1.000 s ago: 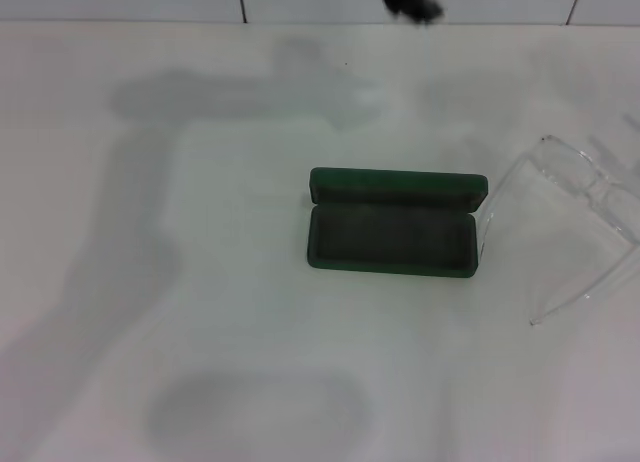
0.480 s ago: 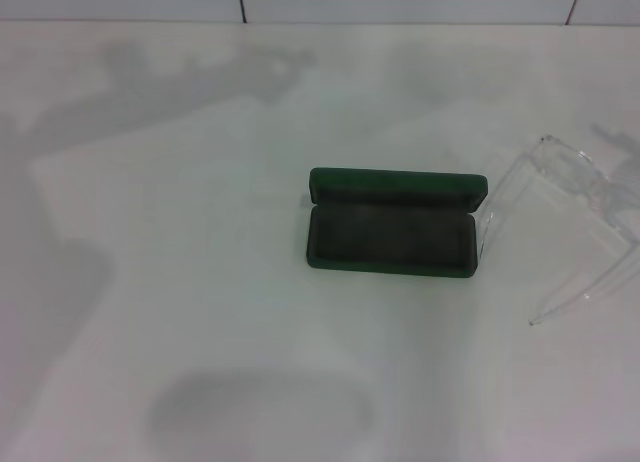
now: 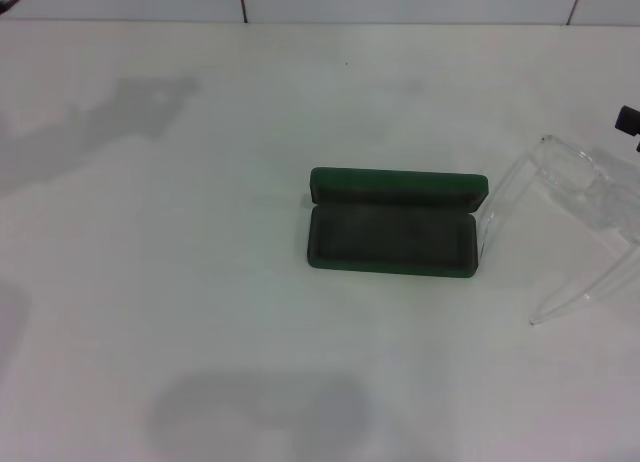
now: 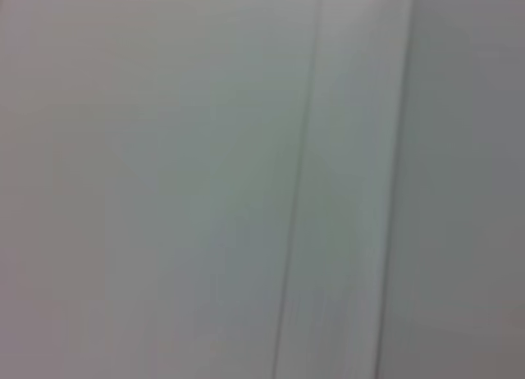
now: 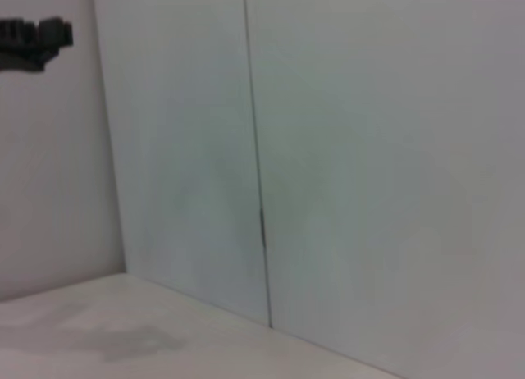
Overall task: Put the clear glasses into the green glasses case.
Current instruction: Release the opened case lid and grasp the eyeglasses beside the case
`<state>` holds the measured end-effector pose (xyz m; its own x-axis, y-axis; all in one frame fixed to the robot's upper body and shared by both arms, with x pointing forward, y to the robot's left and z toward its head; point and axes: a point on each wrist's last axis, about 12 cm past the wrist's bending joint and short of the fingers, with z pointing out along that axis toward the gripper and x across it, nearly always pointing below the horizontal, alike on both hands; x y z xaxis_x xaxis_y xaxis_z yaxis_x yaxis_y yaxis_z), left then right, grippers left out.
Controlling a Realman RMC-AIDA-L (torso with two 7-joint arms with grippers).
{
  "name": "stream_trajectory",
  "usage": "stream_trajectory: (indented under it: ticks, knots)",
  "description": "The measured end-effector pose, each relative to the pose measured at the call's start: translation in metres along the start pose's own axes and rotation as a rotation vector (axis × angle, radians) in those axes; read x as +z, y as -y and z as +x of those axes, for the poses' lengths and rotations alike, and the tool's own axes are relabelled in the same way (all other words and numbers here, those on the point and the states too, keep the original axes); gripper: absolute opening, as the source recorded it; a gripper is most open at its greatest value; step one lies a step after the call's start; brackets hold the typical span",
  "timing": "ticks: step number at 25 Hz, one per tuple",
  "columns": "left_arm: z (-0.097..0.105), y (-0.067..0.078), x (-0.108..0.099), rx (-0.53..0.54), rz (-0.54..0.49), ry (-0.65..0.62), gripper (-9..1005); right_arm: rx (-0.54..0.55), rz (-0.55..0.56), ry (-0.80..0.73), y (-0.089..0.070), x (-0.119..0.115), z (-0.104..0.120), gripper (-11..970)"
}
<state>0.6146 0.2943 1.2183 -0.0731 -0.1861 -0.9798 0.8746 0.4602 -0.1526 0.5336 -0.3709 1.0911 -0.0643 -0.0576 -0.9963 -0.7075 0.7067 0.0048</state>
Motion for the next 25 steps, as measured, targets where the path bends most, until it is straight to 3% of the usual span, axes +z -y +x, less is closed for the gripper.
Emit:
stream_trajectory:
  ticks: [7,12,18,25]
  knots:
    - [0.018,0.006,-0.056,-0.052,-0.014,0.010,68,0.010,-0.017,0.013,0.000,-0.010,-0.006,574]
    - [0.033,0.014,-0.076,-0.050,-0.024,-0.035,68,0.047,-0.050,0.000,-0.001,-0.015,-0.012,540]
    - [0.050,0.021,-0.089,-0.027,-0.034,-0.104,69,0.122,-0.135,-0.063,0.001,-0.019,-0.027,532]
    - [0.054,0.023,-0.090,0.016,-0.028,-0.137,69,0.201,-0.240,-0.194,-0.003,-0.012,-0.047,511]
